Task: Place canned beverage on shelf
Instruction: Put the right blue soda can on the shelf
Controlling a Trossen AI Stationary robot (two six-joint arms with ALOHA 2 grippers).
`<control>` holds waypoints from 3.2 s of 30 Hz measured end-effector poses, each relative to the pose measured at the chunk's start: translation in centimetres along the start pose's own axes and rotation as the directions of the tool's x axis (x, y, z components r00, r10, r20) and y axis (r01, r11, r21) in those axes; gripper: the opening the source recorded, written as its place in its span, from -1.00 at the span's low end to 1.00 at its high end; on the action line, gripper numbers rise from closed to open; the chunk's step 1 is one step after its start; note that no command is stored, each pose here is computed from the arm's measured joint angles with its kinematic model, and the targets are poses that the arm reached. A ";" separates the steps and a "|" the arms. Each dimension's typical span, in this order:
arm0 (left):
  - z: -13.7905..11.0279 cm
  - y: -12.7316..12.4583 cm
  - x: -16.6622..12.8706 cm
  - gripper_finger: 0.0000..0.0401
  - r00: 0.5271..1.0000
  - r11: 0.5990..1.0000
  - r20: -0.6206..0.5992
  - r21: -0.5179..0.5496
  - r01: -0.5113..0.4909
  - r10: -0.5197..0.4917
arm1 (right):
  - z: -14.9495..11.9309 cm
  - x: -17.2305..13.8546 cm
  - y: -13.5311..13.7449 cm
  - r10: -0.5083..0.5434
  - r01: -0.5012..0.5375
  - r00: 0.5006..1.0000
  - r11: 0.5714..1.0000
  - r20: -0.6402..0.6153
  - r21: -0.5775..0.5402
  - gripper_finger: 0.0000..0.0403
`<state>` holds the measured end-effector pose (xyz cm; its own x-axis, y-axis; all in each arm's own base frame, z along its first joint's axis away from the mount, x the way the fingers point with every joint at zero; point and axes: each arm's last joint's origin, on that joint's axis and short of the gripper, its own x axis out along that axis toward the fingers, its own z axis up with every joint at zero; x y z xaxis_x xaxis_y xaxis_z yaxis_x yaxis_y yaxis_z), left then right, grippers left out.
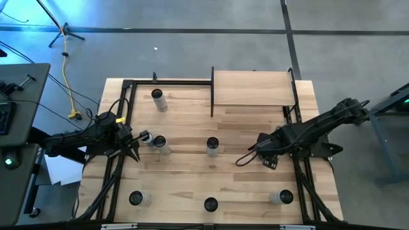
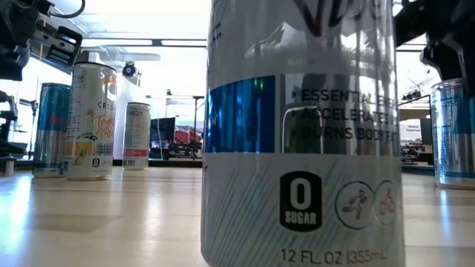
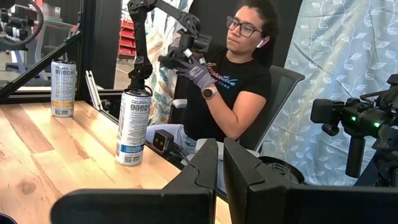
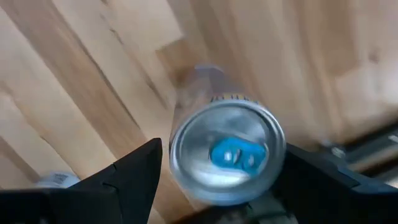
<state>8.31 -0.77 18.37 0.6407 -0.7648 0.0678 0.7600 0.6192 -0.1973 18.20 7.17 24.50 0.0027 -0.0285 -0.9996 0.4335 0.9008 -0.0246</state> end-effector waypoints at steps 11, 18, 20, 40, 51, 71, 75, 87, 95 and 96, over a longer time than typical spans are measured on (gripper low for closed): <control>0.0 0.0 0.0 -0.98 1.000 1.000 0.000 0.000 0.000 0.000 | -0.2 1.1 -0.4 -0.054 0.055 0.998 0.998 0.017 -0.026 0.35; 0.0 0.0 0.0 -0.98 1.000 1.000 0.000 0.000 0.000 0.000 | -0.2 0.1 -0.4 -0.020 0.021 0.998 1.000 0.060 -0.018 0.30; 0.0 0.0 0.0 -0.98 1.000 1.000 0.000 0.000 0.000 0.000 | -0.1 0.1 -0.4 -0.020 0.022 0.997 1.000 0.071 -0.019 0.30; 0.0 0.0 0.0 -0.98 1.000 1.000 0.000 0.000 0.000 0.000 | 1.0 0.0 -0.6 0.025 -0.029 0.994 0.999 0.110 0.037 0.13; 0.0 0.0 0.0 -0.98 1.000 1.000 0.000 0.000 0.000 0.000 | 2.5 -6.9 -2.8 -0.017 -0.005 0.985 0.992 0.173 0.124 0.13; 0.0 0.0 0.0 -0.98 1.000 1.000 0.000 0.000 0.000 0.000 | 4.2 -19.2 -16.0 -0.208 -0.013 0.870 0.897 0.447 0.443 0.13; 0.0 0.0 0.0 -0.98 1.000 1.000 0.000 -0.001 0.000 0.000 | 5.0 -18.6 -18.3 -0.256 0.041 0.886 0.874 0.388 0.484 0.13; 0.0 0.0 0.0 -0.98 1.000 1.000 0.000 0.000 0.000 0.000 | 8.7 -15.5 -23.2 -0.277 0.138 0.940 0.842 0.198 0.522 0.17; 0.0 0.0 0.0 -0.98 1.000 1.000 0.000 0.000 0.000 0.000 | 9.7 -13.8 -26.1 -0.265 0.153 0.958 0.794 0.109 0.588 0.16; 0.0 0.0 0.0 -0.98 1.000 1.000 0.000 0.000 0.000 0.000 | 9.6 -13.8 -26.5 -0.271 0.157 0.957 0.785 0.104 0.600 0.16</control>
<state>8.31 -0.77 18.37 0.6410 -0.7646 0.0677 0.7598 0.6195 -0.1974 15.37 -20.46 39.04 -0.0209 -0.3163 -0.9484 0.8811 0.4425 -0.1670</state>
